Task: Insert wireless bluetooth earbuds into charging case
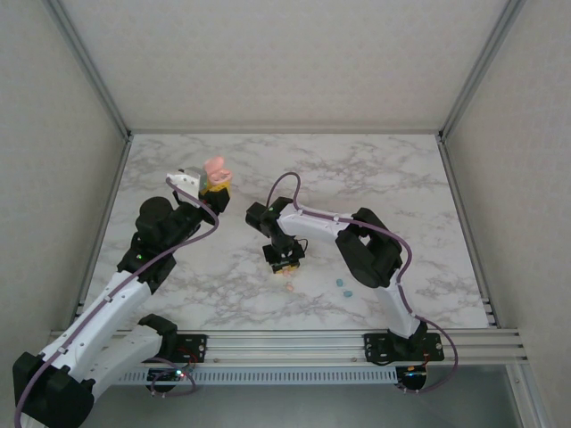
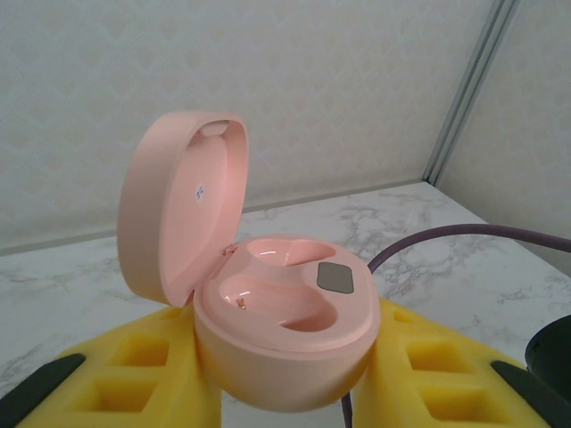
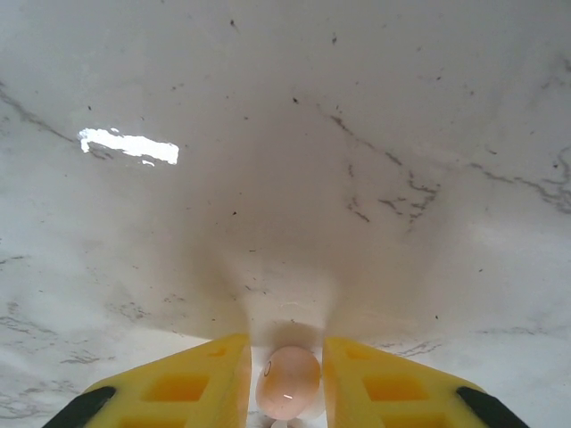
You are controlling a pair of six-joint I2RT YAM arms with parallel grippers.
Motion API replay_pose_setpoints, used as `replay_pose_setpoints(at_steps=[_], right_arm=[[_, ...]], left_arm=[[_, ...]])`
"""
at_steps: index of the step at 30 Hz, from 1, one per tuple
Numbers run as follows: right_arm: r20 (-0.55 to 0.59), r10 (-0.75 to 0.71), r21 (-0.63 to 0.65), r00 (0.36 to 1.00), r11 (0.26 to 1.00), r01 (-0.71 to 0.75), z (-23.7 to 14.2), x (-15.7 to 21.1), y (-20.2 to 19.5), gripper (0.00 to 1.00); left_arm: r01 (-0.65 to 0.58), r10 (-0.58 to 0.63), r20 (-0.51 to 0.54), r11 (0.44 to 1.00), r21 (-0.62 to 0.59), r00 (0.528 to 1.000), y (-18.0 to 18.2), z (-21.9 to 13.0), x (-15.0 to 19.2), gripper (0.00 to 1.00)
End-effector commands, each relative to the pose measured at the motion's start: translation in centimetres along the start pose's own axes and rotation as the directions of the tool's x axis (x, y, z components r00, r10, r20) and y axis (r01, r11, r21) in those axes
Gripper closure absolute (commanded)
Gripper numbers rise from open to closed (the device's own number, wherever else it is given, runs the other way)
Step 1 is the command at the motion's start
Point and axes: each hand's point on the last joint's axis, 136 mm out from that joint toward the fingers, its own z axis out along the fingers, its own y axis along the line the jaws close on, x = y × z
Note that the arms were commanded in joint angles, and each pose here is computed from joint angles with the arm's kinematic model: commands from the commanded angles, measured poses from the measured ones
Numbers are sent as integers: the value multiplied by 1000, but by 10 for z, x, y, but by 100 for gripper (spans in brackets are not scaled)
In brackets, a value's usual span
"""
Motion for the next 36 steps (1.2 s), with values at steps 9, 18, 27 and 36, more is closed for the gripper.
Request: replay_pose_setpoints(at_steps=[9, 18, 27, 36], right_arm=[[-36, 16, 33, 999, 999, -15, 11, 6, -9, 74], [-33, 20, 26, 999, 999, -19, 13, 7, -9, 75], [54, 39, -102, 998, 994, -33, -20, -3, -2, 80], [117, 123, -681, 986, 733, -11, -119, -21, 18, 80]], left_arm=[[-7, 7, 28, 1000, -3, 1000, 2, 0, -8, 76], [-7, 7, 28, 1000, -2, 1000, 1, -1, -9, 76], [-1, 1, 29, 1000, 0, 1000, 1, 0, -9, 76], [6, -5, 30, 1000, -10, 1000, 5, 4, -10, 76]])
